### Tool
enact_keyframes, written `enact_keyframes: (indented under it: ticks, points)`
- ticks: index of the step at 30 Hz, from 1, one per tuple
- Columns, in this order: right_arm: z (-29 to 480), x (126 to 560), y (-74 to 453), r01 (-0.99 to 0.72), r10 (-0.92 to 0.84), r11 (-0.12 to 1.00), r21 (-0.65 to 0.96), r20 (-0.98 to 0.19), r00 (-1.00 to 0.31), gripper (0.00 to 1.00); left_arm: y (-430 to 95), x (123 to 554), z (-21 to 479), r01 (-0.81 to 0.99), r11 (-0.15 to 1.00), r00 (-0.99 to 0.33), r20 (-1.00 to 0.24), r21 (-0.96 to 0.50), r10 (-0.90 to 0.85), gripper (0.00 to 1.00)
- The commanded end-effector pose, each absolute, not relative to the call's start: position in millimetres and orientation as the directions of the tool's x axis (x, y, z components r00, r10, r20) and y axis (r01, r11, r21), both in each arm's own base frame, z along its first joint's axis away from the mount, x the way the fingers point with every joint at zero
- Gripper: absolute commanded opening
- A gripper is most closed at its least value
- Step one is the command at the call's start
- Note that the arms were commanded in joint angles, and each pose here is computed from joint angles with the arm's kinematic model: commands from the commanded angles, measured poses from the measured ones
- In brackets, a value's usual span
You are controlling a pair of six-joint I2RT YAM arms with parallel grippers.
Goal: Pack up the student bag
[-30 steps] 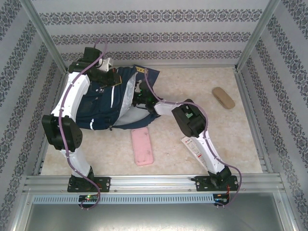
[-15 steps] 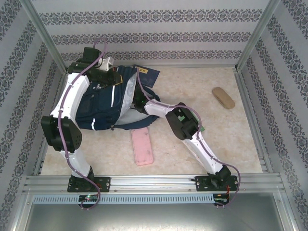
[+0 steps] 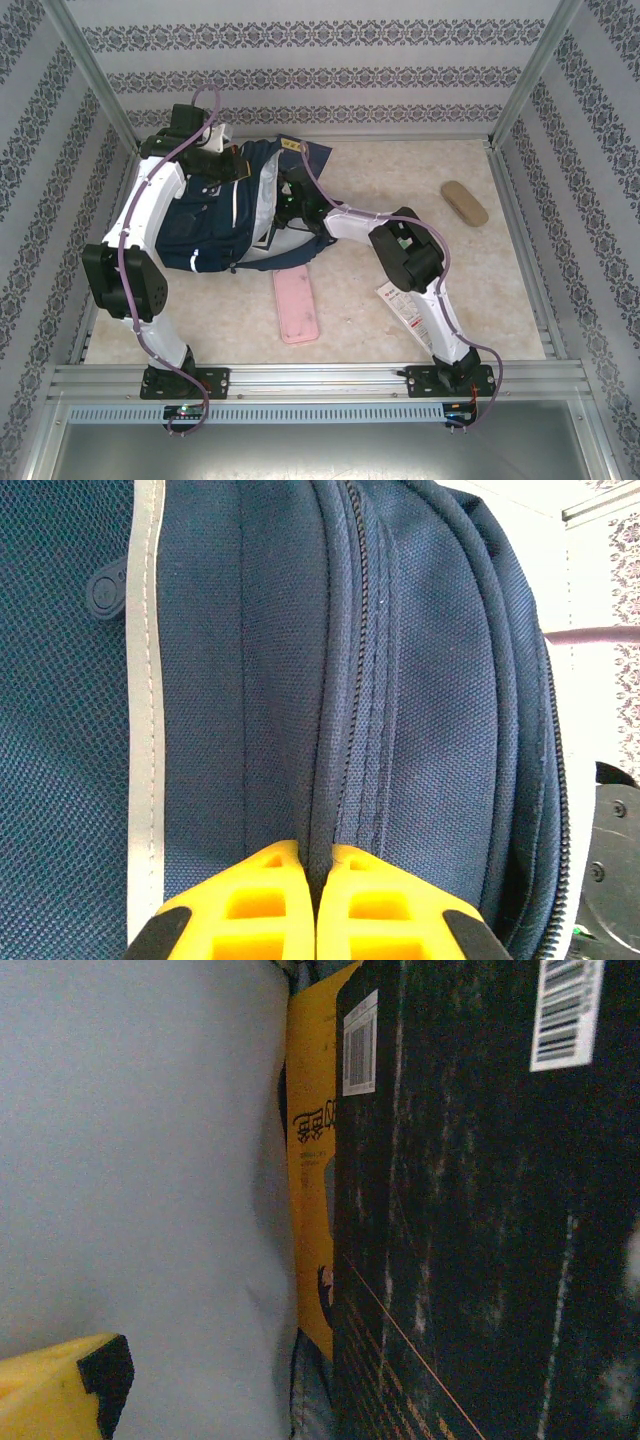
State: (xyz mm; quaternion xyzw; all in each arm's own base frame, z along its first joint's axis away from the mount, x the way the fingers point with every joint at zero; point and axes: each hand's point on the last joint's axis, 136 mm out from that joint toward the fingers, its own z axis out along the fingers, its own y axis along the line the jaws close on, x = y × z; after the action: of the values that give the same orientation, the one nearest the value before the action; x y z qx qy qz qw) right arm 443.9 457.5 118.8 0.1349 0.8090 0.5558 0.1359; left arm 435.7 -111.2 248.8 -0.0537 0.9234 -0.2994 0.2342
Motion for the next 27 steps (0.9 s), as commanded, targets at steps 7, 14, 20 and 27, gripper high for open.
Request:
enact_keyframes:
  ticks: [7,14,20,27]
  points:
    - [144.1,429.3,420.6,0.011,0.310,0.564,0.826,-0.200,-0.929,0.98,-98.4,441.9,264.9,0.070,0.828,-0.839,-0.482,-0.556,-0.252,0.00]
    - [105.0,422.3,408.8,0.103,0.304,0.599,0.794,-0.106,-0.947,0.98,-102.1,442.0,266.8,0.076,0.812,-0.841,-0.476,-0.578,-0.260,0.00]
    - [77.9,415.7,428.5,0.118,0.265,0.625,0.771,-0.067,-0.962,0.98,-106.8,440.0,270.9,0.086,0.794,-0.842,-0.470,-0.602,-0.265,0.00]
    - [71.6,419.3,450.9,0.098,0.241,0.616,0.782,-0.069,-0.968,0.98,-116.3,435.1,273.3,0.103,0.763,-0.848,-0.458,-0.638,-0.268,0.00]
